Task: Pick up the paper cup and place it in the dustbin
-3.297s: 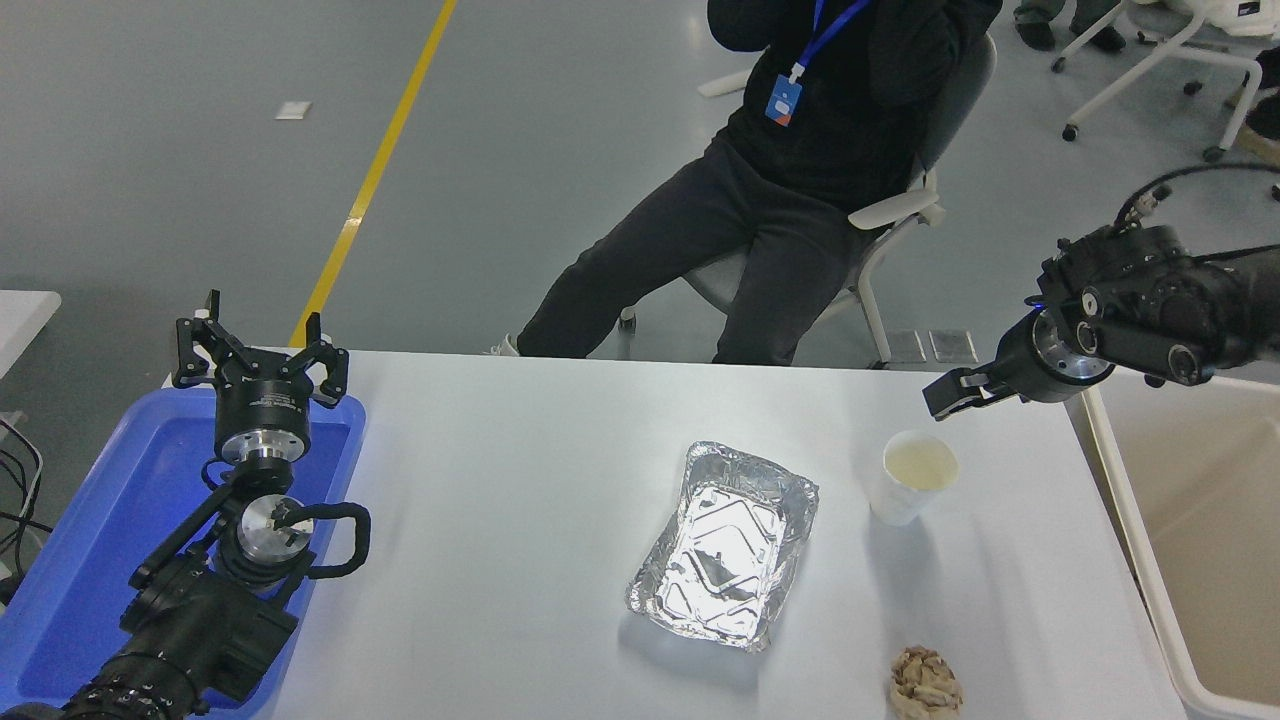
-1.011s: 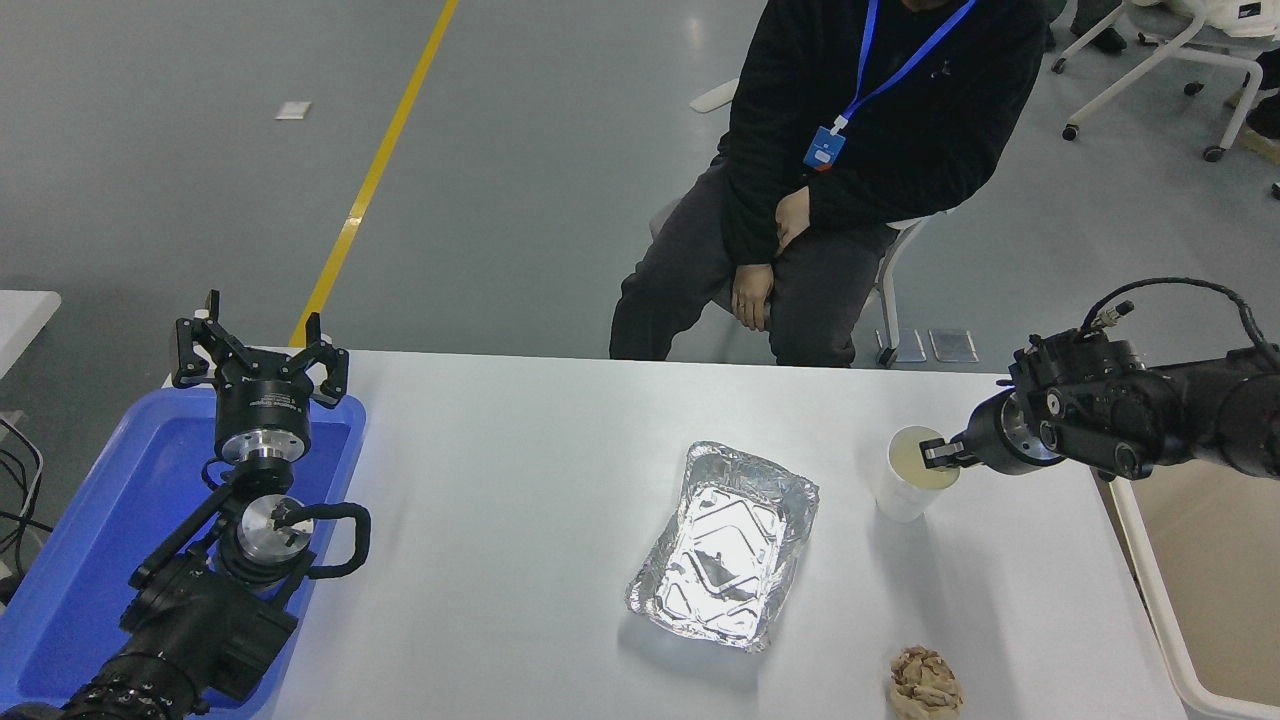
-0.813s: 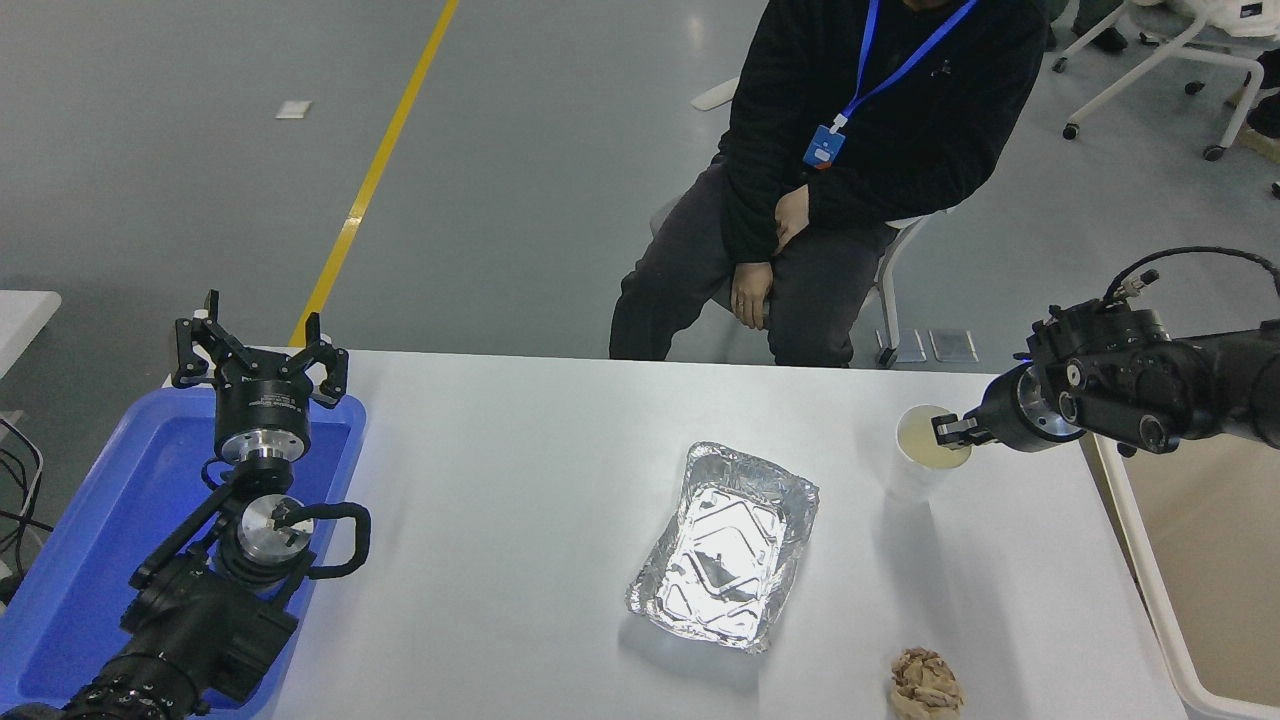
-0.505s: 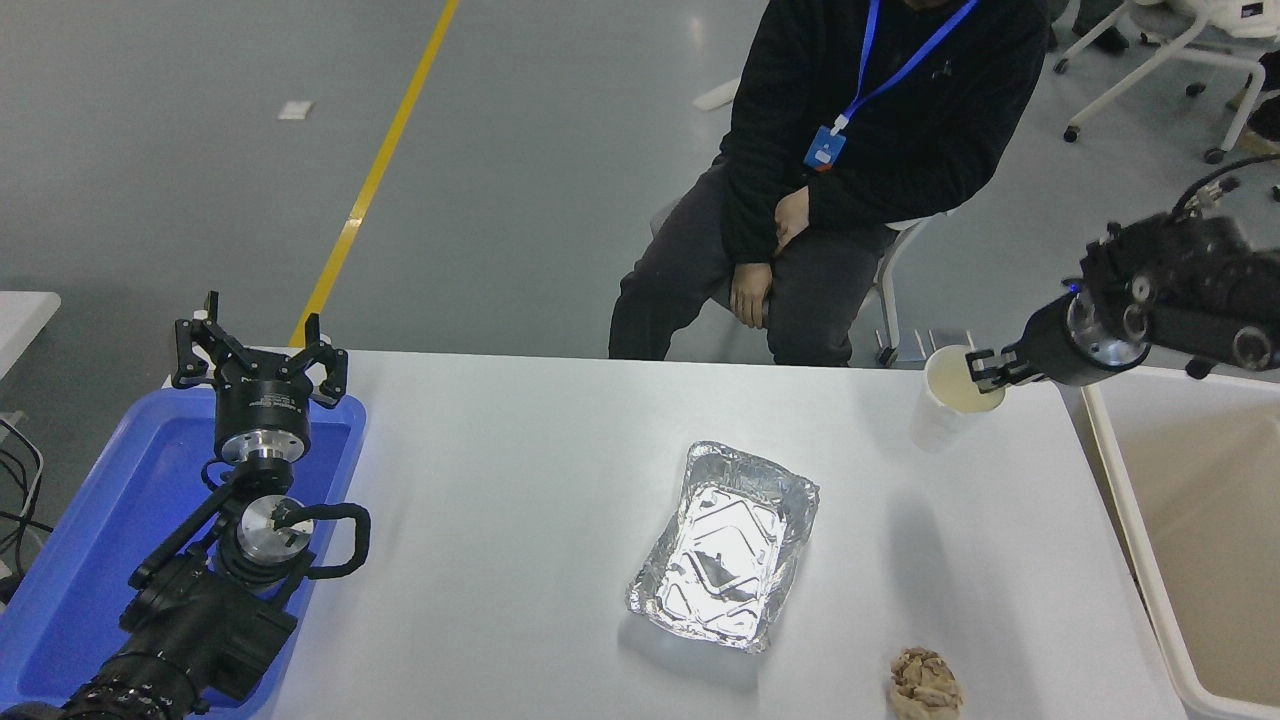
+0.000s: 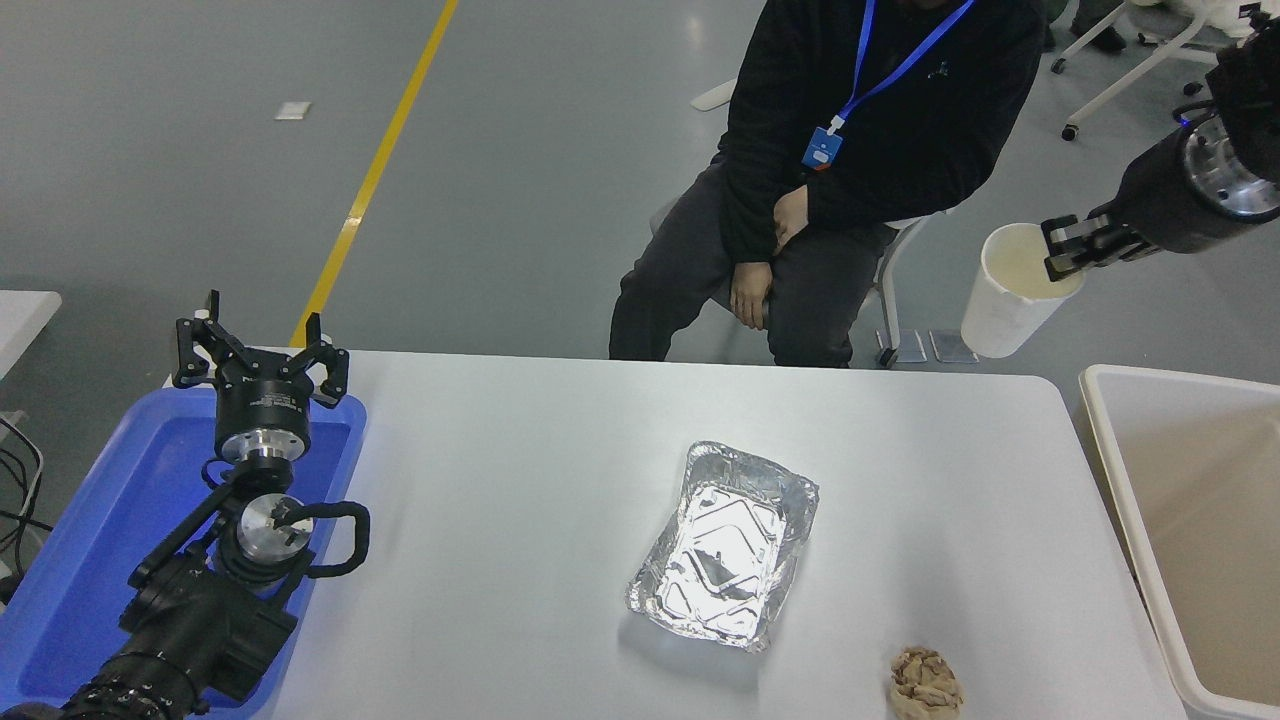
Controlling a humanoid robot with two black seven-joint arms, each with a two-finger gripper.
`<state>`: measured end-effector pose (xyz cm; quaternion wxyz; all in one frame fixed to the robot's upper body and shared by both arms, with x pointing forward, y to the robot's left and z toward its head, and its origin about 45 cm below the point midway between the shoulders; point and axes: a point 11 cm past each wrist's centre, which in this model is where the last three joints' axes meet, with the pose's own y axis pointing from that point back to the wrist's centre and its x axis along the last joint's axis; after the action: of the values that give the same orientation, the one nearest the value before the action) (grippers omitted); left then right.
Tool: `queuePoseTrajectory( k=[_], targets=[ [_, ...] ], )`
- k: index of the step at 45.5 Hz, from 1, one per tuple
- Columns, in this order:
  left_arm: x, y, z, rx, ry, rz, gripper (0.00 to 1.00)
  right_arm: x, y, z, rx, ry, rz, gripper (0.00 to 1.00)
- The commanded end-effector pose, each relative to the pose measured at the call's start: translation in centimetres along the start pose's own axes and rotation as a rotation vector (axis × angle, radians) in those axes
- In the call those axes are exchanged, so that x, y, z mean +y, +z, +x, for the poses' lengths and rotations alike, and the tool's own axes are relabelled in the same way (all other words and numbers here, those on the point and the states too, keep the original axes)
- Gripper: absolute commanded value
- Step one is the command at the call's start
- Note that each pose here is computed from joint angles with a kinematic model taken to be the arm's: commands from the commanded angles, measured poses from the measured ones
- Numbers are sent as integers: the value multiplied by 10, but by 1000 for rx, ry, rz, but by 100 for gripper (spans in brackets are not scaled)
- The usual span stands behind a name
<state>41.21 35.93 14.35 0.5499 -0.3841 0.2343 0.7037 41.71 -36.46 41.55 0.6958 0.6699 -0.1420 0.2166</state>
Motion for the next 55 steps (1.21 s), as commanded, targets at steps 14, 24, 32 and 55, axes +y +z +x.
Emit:
queuePoseTrajectory(
  k=[14, 24, 32, 55],
  targets=[
    [0, 0, 0, 0, 0, -1, 99, 52, 171, -13, -454, 406, -169, 0],
    [0, 0, 0, 0, 0, -1, 99, 28, 249, -58, -739, 656, -299, 0],
    [0, 0, 0, 0, 0, -1, 99, -9, 275, -92, -918, 780, -365, 0],
    [0, 0, 0, 0, 0, -1, 99, -138, 273, -229, -1415, 857, -477, 0]
  ],
)
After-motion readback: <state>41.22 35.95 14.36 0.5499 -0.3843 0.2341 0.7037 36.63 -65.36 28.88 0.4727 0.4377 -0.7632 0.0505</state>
